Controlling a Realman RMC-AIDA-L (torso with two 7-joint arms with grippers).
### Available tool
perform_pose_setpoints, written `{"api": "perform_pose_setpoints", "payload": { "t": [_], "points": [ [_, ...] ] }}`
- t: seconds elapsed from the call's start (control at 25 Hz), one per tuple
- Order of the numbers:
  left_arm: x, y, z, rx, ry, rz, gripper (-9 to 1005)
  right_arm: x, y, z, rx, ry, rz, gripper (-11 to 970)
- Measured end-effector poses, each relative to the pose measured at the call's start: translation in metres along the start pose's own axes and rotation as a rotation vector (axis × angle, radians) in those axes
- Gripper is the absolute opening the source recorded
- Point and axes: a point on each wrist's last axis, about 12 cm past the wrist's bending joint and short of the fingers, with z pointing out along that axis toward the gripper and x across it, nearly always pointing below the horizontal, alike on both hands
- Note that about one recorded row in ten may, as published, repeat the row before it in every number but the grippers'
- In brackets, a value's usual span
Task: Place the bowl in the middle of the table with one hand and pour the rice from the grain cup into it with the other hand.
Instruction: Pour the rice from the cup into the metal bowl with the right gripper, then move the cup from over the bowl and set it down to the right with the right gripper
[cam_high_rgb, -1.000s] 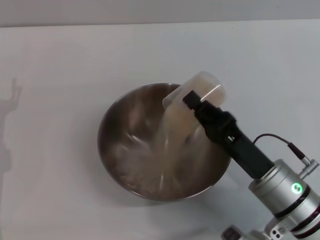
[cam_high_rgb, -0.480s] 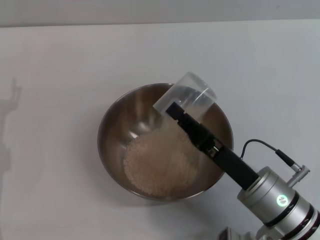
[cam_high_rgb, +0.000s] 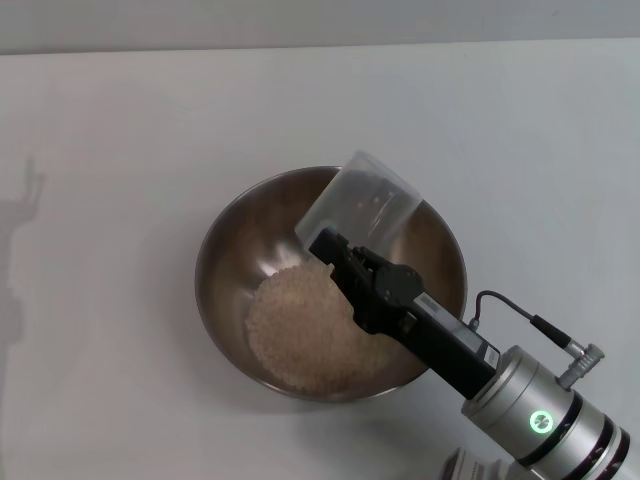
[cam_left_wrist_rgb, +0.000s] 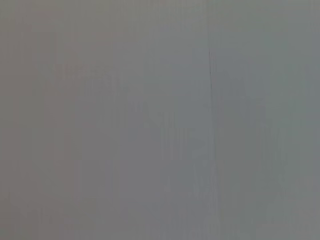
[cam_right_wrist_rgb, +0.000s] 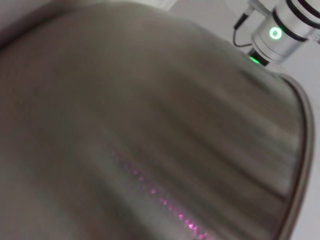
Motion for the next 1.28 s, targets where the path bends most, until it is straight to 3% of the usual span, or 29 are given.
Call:
{"api": "perform_pose_setpoints", "payload": {
  "t": [0.4, 0.64, 0.72, 0.84, 0.92, 0.96, 1.0, 1.04, 1.28],
  "points": [
    [0.001, 0.0, -0.002, 0.002, 0.003, 0.0, 829, -0.003, 0.004, 0.001, -0.014, -0.048, -0.087, 12],
    [0.001, 0.0, -0.002, 0.002, 0.004, 0.0, 829, -0.002, 0.002, 0.003, -0.012, -0.021, -0.032, 12],
    [0.001, 0.0, -0.002, 0.002, 0.004, 0.0, 829, 0.003, -0.001, 0.006, -0.002, 0.022, 0.059, 12],
    [0.001, 0.0, -0.002, 0.002, 0.004, 0.0, 829, 0.012, -0.007, 0.011, 0.042, 0.107, 0.285, 12],
    [0.001, 0.0, -0.002, 0.002, 0.003, 0.0, 829, 0.019, -0.01, 0.013, 0.084, 0.157, 0.459, 12],
    [0.001, 0.0, -0.002, 0.003, 0.003, 0.001, 829, 0.026, -0.011, 0.013, 0.121, 0.203, 0.63, 12],
    [0.001, 0.0, -0.001, 0.003, 0.003, 0.001, 829, 0.029, -0.011, 0.012, 0.136, 0.223, 0.701, 12],
    [0.001, 0.0, -0.001, 0.003, 0.003, 0.001, 829, 0.029, -0.011, 0.012, 0.136, 0.223, 0.701, 12],
    [0.0, -0.001, 0.0, 0.006, 0.001, 0.0, 829, 0.043, -0.008, 0.008, 0.234, 0.33, 1.117, 12]
  ]
}}
